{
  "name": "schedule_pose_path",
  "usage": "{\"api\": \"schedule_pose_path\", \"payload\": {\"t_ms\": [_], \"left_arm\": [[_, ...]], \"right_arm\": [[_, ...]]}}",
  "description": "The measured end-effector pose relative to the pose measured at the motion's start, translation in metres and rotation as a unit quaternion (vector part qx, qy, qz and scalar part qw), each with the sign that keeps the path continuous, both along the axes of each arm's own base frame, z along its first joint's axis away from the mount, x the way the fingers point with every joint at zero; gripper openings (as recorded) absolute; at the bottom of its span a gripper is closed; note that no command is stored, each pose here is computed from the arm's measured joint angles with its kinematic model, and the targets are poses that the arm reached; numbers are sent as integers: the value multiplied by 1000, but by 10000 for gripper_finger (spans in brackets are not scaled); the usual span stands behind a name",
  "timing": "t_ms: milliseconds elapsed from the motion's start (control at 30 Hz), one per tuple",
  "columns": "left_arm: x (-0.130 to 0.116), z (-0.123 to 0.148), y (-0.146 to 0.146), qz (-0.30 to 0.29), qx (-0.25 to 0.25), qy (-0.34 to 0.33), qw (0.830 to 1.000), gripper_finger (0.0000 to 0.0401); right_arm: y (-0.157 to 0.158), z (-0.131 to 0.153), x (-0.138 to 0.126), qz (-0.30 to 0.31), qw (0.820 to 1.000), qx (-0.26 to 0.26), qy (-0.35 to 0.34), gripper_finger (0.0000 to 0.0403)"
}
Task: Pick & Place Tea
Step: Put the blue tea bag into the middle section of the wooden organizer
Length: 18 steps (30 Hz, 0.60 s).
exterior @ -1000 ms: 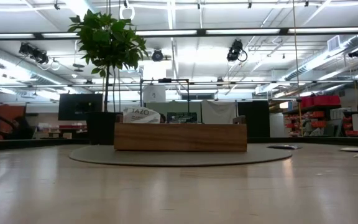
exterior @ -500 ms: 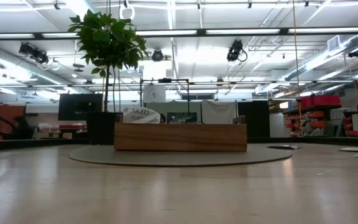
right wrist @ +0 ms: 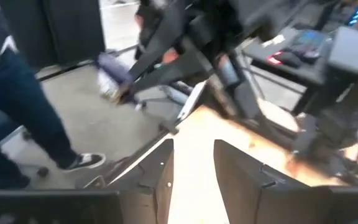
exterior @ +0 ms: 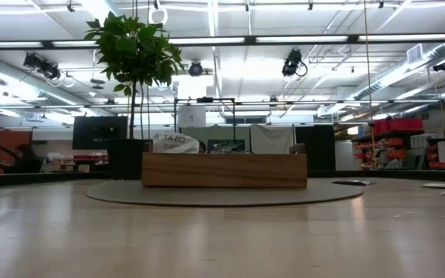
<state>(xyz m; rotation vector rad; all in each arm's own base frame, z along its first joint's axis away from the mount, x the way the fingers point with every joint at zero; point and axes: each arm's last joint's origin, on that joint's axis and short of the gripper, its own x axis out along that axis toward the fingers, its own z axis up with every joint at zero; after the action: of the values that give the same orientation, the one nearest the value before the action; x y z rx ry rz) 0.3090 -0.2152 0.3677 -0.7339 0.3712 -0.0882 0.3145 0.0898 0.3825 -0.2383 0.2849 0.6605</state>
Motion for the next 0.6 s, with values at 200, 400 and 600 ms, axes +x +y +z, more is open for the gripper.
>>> {"api": "schedule_pose_path", "payload": {"t_ms": [200, 400, 600], "left_arm": [[8, -4, 14, 7, 7, 24, 1000, 6], [19, -4, 30, -4, -5, 26, 1000, 4], [23, -3, 37, -16, -14, 26, 999, 7]], "right_arm": [[21, 0, -6, 14, 997, -61, -40, 121], [27, 0, -8, 3, 994, -93, -57, 121], [27, -1, -8, 6, 995, -89, -50, 121]]}}
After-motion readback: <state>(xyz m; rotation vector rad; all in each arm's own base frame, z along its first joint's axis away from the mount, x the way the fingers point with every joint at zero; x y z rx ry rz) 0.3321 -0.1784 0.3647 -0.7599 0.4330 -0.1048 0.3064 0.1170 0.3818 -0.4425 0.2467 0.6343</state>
